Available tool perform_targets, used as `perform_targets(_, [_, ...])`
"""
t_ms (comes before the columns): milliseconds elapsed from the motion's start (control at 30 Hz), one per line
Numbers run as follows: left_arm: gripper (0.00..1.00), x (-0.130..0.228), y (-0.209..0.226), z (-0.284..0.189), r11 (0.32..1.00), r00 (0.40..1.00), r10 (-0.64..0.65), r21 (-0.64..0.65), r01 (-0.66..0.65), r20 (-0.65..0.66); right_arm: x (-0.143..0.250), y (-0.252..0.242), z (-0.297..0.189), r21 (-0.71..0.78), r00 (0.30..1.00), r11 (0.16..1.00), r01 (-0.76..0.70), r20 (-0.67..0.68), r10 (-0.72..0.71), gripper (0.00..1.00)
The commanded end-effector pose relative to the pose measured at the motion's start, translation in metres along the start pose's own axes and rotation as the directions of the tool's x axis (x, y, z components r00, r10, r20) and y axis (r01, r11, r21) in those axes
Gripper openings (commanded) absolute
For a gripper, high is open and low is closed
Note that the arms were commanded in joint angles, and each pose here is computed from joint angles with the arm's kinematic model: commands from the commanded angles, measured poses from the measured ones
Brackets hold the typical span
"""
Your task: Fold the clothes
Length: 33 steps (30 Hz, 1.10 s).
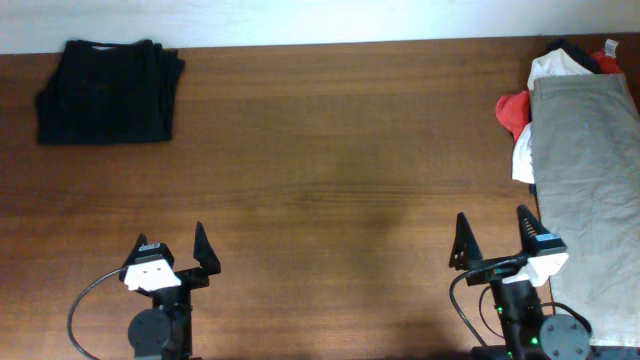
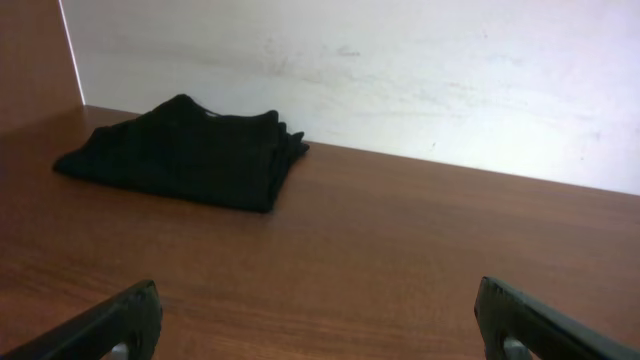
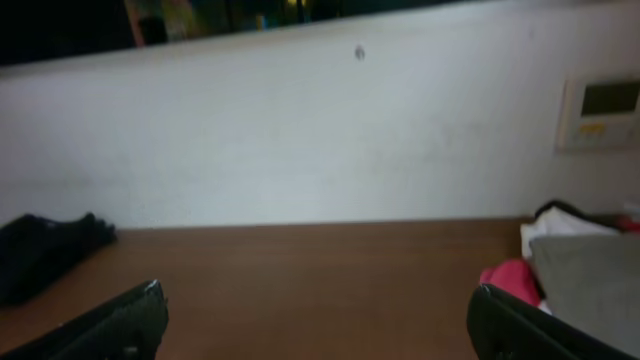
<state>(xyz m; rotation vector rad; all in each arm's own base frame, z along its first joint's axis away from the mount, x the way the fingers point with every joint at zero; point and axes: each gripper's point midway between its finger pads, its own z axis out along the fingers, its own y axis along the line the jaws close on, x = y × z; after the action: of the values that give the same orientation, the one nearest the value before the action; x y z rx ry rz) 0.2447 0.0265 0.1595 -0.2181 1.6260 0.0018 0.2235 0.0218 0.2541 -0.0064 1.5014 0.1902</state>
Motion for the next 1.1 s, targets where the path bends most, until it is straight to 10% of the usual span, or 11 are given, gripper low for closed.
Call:
perform_targets(0, [1.00,0.000,0.003,0.000,1.000,1.000,0.009,-0.017,-0.009,0.003,0.015,0.001,0.008,-0.023,0.998,1.000,0.011,0.057,-0.010,0.99])
perform_targets(267, [0.99,0.000,0.003,0.000,1.000,1.000,0.009,-0.017,-0.009,0.003,0.039,-0.002,0.016,-0.033,0.995,0.999,0.018,0.095,-0.015,0.99])
perform_targets(400, [1.00,0.000,0.003,0.000,1.000,1.000,0.009,-0.017,-0.009,0.003,0.097,-0.009,0.014,-0.017,0.987,0.997,0.074,-0.142,-0.076,0.99])
perform_targets(1067, [1.00,0.000,0.003,0.000,1.000,1.000,0.009,-0.017,-0.009,0.003,0.096,-0.009,0.014,-0.018,0.988,0.997,0.074,-0.138,-0.076,0.99])
